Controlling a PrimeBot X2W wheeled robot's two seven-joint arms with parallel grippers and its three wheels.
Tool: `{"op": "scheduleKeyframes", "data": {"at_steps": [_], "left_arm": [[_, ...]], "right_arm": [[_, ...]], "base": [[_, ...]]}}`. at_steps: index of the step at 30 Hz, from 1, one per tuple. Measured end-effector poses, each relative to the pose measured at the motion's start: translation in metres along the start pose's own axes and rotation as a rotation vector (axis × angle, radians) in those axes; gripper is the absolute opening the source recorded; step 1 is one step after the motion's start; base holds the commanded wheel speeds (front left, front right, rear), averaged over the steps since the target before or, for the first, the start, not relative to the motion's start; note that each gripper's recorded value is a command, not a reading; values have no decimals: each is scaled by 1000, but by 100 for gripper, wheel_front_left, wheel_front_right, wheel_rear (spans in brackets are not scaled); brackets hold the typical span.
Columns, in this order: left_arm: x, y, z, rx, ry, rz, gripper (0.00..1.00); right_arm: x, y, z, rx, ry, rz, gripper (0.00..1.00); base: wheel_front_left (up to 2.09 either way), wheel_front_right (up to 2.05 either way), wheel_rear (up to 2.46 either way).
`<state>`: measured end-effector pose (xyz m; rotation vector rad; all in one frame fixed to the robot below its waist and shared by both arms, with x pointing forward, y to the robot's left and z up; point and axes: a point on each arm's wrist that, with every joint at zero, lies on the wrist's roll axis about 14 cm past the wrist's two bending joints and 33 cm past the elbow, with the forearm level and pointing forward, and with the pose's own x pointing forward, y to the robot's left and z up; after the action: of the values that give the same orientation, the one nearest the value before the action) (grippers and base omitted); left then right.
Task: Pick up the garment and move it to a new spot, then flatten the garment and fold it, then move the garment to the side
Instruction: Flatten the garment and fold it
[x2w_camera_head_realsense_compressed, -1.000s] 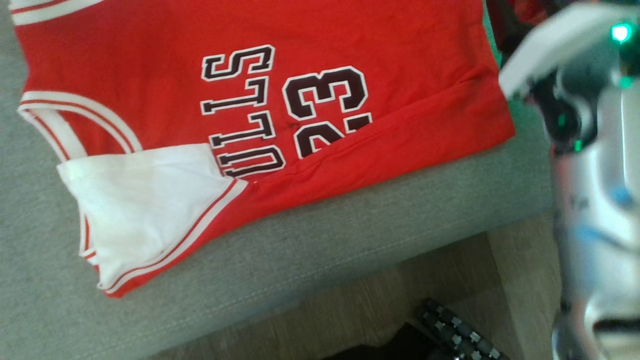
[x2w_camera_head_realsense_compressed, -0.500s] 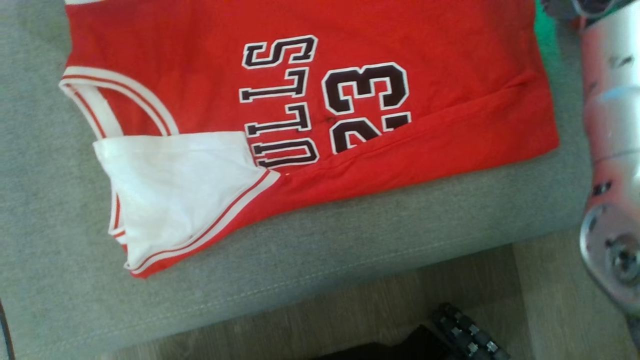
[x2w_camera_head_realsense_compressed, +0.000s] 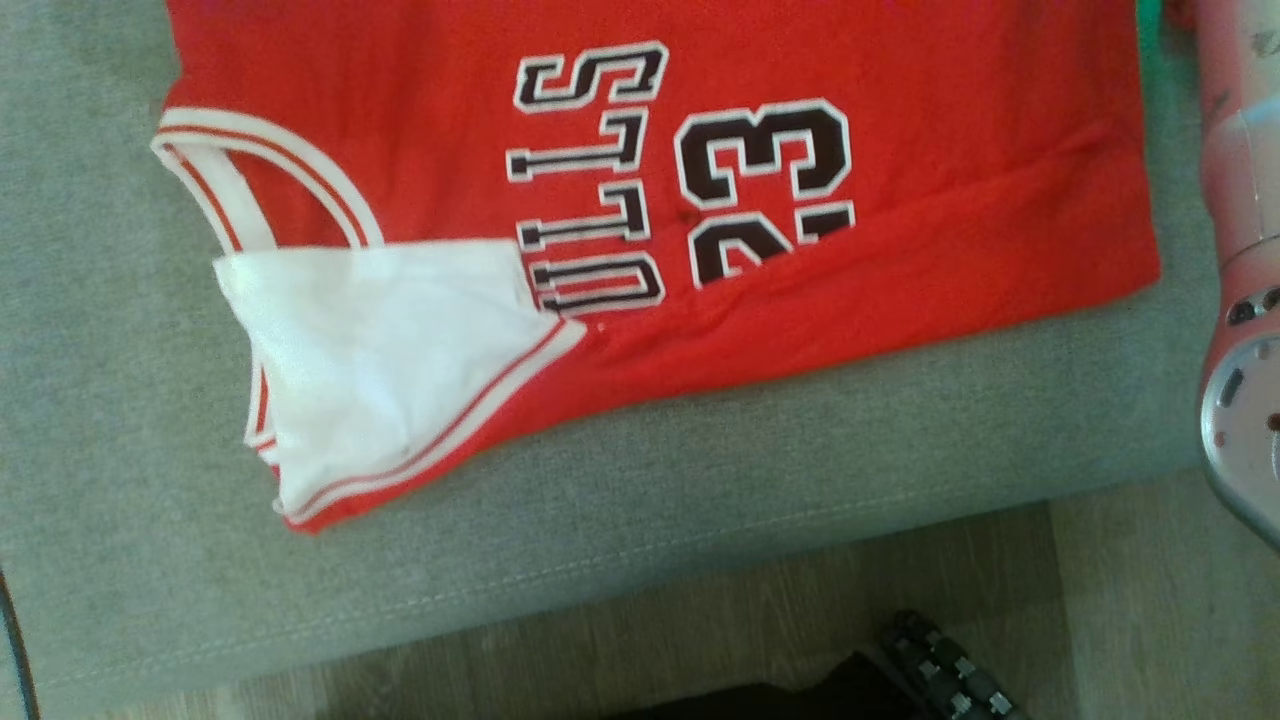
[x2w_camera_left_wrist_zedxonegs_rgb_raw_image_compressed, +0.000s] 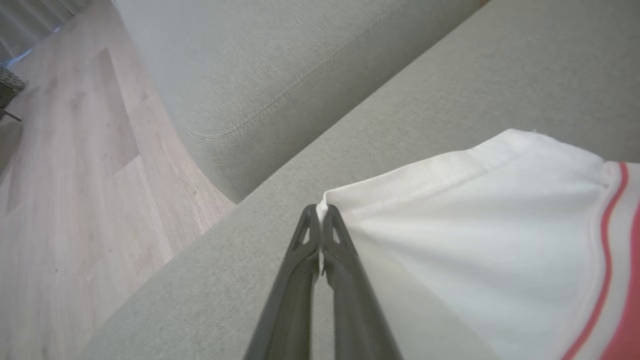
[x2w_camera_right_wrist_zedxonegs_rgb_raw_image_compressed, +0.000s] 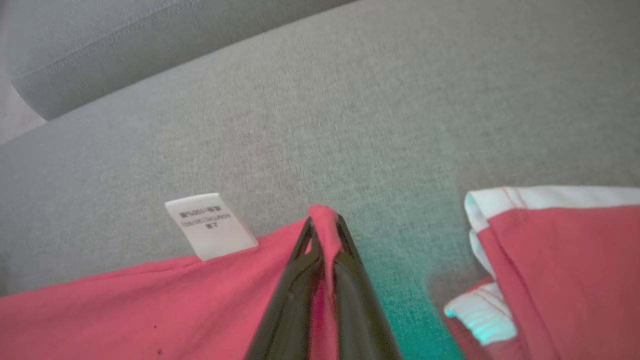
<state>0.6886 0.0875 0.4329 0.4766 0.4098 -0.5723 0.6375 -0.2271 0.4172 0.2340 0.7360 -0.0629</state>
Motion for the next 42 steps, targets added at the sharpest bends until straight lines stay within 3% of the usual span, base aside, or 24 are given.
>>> {"op": "scheduleKeyframes", "data": {"at_steps": [10,17,21,28,42], "left_arm": [[-17,40,52,23,-247,123,0],[-31,39,59,11,-287,116,0],[-45,25,56,4,-324,77,0],[-80,-5,44,-88,-380,0,0],[-154,-64,-3,-245,-298,-58,0]], "right_arm": [[-3,9,37,43,-207,35,0],[-13,22,51,23,-244,74,0],[-23,23,58,11,-277,95,0],[-34,5,28,-10,-233,107,0],[-53,-18,-24,-27,-182,135,0]], "base": [[0,0,0],[0,0,0],[0,0,0],[0,0,0],[0,0,0]]}}
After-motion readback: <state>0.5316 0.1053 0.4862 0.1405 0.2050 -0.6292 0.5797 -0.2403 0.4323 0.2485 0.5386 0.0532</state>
